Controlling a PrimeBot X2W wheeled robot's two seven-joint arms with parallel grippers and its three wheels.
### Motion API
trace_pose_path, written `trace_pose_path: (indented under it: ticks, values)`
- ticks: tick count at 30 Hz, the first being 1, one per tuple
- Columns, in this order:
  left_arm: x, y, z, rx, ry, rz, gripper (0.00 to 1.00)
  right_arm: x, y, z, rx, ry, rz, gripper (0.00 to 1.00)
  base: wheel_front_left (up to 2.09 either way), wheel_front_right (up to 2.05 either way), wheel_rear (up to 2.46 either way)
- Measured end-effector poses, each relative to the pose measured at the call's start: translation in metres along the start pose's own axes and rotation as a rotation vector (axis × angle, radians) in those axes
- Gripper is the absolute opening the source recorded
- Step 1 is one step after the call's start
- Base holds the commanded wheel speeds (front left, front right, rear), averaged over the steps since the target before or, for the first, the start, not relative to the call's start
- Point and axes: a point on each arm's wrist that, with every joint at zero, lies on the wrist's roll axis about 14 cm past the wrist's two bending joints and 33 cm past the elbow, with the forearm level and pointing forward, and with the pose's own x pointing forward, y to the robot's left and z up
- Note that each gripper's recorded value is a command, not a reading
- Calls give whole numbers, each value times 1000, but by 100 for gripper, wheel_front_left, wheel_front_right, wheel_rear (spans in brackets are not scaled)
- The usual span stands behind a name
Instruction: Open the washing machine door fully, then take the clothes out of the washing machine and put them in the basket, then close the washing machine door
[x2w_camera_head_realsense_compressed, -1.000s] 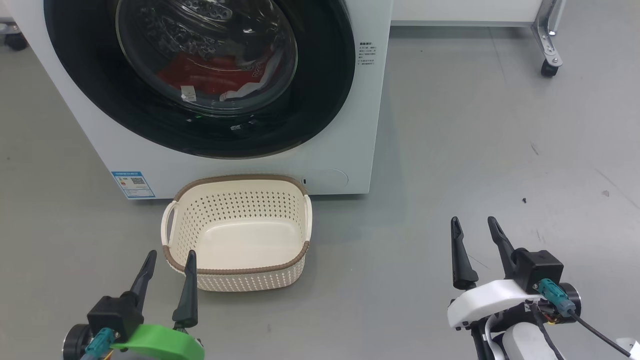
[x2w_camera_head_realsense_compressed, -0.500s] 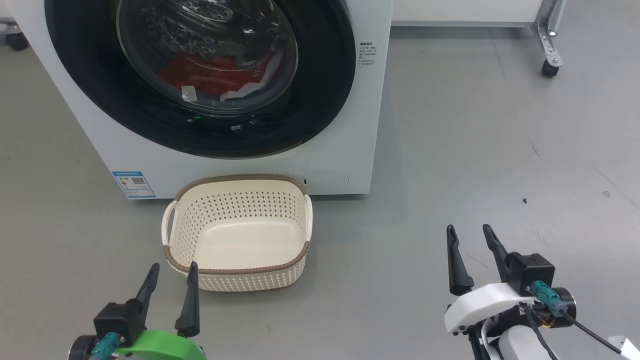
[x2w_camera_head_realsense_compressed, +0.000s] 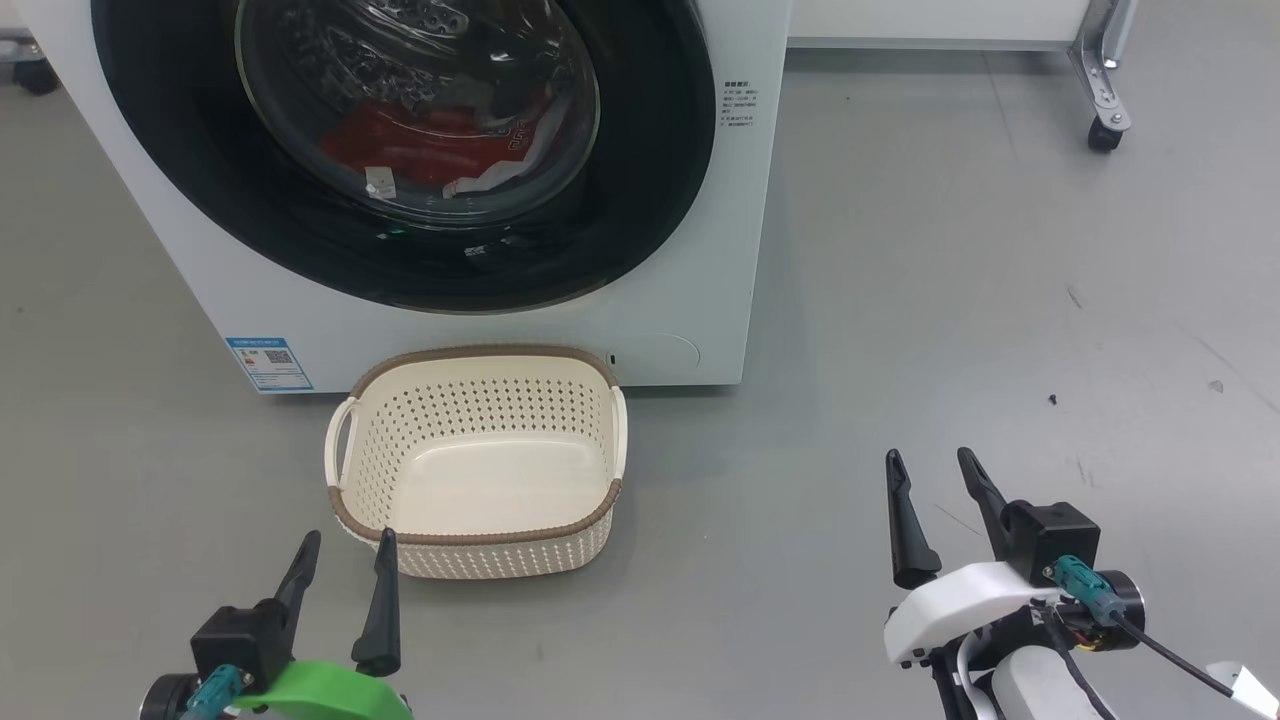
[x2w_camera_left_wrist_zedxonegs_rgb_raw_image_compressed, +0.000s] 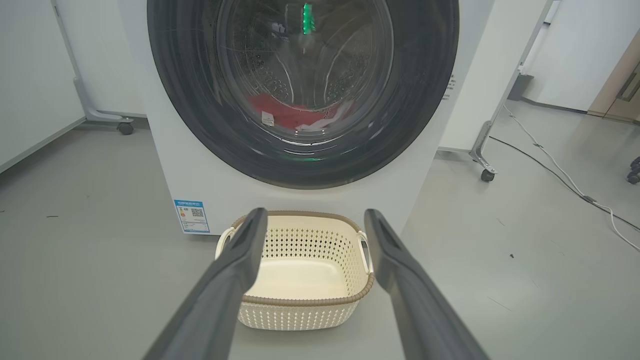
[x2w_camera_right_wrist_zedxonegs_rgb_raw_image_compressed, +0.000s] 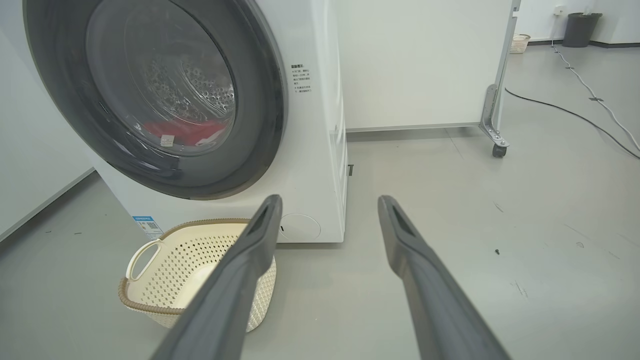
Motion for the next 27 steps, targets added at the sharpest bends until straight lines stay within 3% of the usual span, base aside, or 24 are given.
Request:
trace_pose_path:
  ticks: [27]
  values:
    - [4,0,-3,-10,7,8,100,5,1,-6,0,22,3,100,0,0,0]
